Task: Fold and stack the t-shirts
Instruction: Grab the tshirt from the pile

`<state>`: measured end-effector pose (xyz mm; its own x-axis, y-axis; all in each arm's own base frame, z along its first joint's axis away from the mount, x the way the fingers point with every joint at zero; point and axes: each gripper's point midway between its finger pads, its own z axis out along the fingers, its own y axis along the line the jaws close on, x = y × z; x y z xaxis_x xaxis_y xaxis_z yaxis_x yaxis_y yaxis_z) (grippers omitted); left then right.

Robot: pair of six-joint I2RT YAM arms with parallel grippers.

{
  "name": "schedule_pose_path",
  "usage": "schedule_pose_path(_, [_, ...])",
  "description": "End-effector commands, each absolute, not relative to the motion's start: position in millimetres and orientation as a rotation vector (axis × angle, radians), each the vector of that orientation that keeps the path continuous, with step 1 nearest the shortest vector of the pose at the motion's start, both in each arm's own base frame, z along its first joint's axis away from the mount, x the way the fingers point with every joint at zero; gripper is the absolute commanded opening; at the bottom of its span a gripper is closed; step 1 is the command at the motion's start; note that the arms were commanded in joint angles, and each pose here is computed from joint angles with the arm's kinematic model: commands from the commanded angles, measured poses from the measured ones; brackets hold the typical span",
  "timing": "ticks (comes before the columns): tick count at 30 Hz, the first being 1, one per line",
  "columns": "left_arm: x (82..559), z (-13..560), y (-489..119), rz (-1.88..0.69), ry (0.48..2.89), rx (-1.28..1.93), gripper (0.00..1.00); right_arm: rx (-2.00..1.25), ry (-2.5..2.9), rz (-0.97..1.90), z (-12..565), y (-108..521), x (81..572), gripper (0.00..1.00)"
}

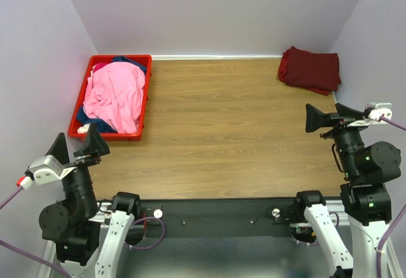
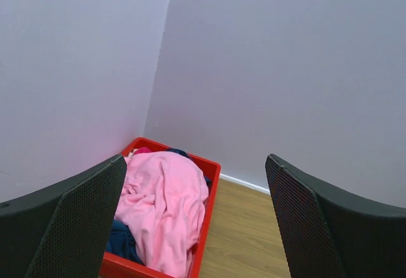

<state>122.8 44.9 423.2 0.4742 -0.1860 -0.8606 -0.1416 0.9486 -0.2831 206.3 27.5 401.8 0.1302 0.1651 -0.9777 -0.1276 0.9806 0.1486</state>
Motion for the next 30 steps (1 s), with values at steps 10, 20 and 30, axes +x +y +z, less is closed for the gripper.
schedule_pose_path(10, [193.8,388.5,22.6,0.004,1.365,-0.243,0.99,0.168,1.521,0.266,375.3,25.4,227.7,1.0])
schedule_pose_path(20, [296.8,300.6,7.7,0.044,1.771,-0.34,0.95,0.12,1.607,0.389,350.1,48.9,236.4,1.0])
schedule_pose_path(30, [371.4,185.7,41.0,0.244,2.047,-0.435,0.81,0.112,1.629,0.423,337.2,54.5,234.0,1.0])
